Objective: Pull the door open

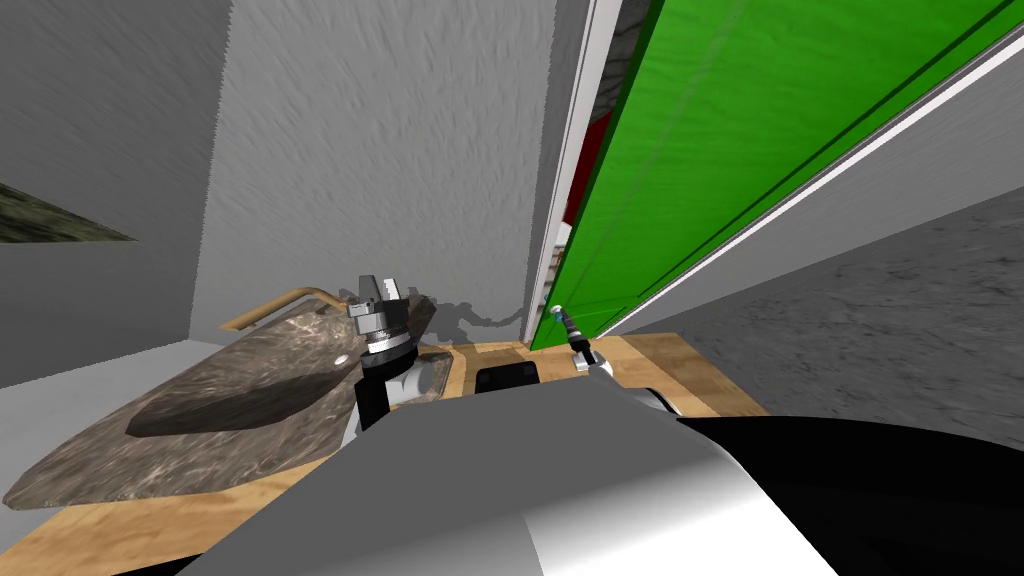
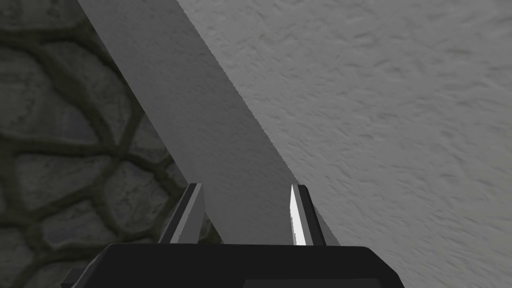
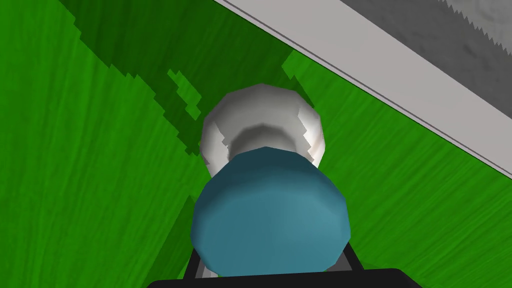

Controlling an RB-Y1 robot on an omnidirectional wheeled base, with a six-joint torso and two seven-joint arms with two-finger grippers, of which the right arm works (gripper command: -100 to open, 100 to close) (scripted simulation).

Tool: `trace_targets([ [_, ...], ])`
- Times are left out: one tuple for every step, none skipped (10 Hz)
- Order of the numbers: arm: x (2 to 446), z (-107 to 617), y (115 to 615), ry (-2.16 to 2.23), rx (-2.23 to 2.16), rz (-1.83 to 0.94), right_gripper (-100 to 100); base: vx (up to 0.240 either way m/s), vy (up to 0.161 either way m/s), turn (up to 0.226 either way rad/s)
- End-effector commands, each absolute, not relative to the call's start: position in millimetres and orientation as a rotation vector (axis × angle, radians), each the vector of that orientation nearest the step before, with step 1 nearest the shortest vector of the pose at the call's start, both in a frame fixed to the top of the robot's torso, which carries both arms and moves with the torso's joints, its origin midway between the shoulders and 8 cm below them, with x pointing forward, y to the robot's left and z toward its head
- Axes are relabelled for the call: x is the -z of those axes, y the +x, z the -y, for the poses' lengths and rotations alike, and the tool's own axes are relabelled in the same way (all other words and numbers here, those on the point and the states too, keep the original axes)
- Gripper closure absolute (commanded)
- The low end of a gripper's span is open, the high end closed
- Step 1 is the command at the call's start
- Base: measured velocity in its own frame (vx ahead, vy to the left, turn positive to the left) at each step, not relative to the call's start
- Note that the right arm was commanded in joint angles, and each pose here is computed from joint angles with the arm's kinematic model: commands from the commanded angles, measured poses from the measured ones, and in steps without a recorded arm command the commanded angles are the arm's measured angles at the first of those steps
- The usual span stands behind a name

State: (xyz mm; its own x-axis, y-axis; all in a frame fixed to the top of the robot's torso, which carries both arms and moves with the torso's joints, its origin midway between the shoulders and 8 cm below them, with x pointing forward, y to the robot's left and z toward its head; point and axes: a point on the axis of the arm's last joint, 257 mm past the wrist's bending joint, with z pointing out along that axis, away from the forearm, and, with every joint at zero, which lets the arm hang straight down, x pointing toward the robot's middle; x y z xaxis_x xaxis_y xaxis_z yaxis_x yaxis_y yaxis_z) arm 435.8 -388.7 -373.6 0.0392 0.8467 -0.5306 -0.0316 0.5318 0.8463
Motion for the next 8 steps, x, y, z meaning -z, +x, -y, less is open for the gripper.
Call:
trace_targets([
  [384.5, 365.4, 436.0, 0.797, -0.833, -1.388, 100, -0.008, -0.009, -0.008],
  [384.5, 365.4, 436.0, 0.797, -0.833, -1.388, 100, -0.01, 0.0, -0.012],
  [384.5, 365.4, 436.0, 0.797, -0.833, -1.388, 100, 0.007, 0.004, -0.007],
  [384.5, 365.4, 436.0, 0.797, -0.833, -1.388, 100, 0.013, 0.004, -0.008],
  [384.4, 364.4, 437.1, 0.832, -0.869, -1.373, 100, -0.02, -0.011, 0.04],
  [384.4, 364.4, 437.1, 0.832, -0.869, -1.373, 100, -0.026, -0.015, 0.003],
  [384.2, 363.4, 438.2, 0.866, -0.905, -1.357, 100, -0.03, -0.011, 0.023],
  [384.2, 363.4, 438.2, 0.868, -0.906, -1.357, 100, -0.032, -0.015, 0.039],
])
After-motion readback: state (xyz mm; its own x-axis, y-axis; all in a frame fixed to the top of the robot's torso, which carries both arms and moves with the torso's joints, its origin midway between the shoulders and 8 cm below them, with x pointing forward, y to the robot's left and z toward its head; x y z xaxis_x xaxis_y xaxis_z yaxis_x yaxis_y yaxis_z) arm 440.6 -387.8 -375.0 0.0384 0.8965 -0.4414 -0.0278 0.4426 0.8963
